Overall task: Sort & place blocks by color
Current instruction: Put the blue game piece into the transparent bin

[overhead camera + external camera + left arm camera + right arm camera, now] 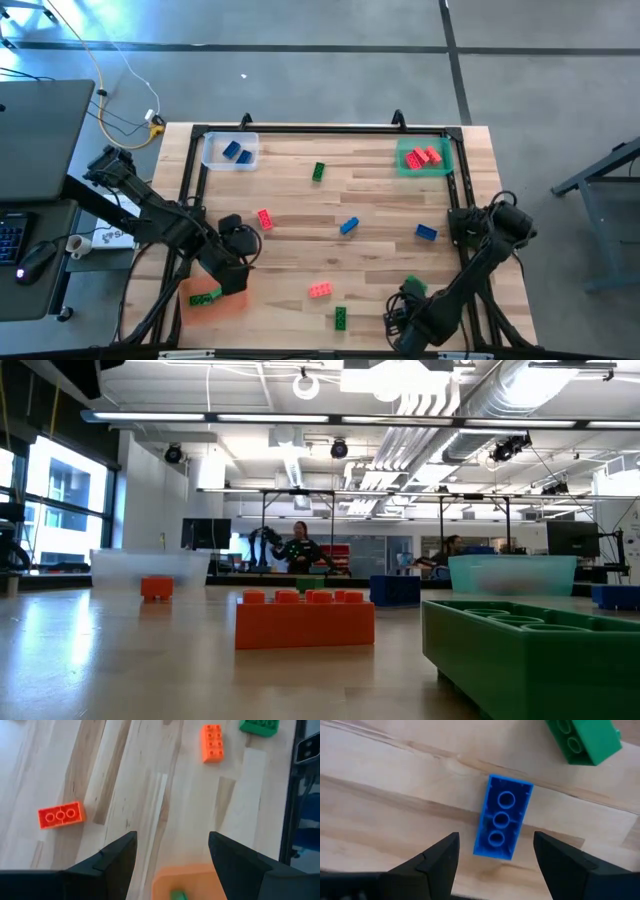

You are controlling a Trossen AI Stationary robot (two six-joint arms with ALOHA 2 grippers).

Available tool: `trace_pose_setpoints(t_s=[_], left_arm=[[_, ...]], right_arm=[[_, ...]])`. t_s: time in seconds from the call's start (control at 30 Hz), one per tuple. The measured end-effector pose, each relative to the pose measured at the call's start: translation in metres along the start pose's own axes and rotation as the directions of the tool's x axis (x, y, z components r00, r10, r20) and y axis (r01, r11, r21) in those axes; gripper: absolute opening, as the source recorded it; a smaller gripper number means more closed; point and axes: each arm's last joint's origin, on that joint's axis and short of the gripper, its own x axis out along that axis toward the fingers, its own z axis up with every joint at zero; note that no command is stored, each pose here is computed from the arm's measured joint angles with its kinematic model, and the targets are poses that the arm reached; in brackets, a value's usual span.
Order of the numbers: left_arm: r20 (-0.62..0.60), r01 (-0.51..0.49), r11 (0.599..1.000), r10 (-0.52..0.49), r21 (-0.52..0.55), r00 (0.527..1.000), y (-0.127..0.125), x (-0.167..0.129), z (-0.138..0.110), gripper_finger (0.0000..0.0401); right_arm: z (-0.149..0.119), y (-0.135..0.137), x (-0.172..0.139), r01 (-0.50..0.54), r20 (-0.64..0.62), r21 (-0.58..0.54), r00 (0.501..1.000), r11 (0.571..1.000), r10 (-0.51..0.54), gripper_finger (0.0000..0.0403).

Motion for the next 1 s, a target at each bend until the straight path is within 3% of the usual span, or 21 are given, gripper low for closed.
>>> trace_pose_setpoints(t_s=[0.47, 0.57, 0.77, 1.0], left_arm=[[0.002, 0.0, 1.0, 0.0, 0.006, 1.0, 0.002, 0.0, 0.003, 0.0234], [0.002, -0.001, 1.0, 0.001, 0.007, 1.0, 0.002, 0.0, 0.003, 0.0234], [0.034, -0.034, 0.999, 0.033, 0.031, 0.999, 0.003, 0.0, 0.004, 0.0234], [0.049, -0.065, 0.998, 0.066, -0.002, 0.997, 0.01, 0.002, 0.011, 0.0234]], right_arm=[[-0.008, 0.01, 0.037, 0.054, -0.005, 0.002, 0.999, 0.999, -0.054, 0.0238], [-0.009, 0.01, 0.039, 0.044, -0.013, 0.004, 0.999, 0.999, -0.044, 0.021], [-0.009, 0.011, 0.04, 0.042, -0.029, 0.002, 0.999, 0.999, -0.041, 0.0108], [-0.005, 0.01, 0.028, -0.017, -0.001, -0.028, 1.0, 0.999, 0.017, 0.0108]])
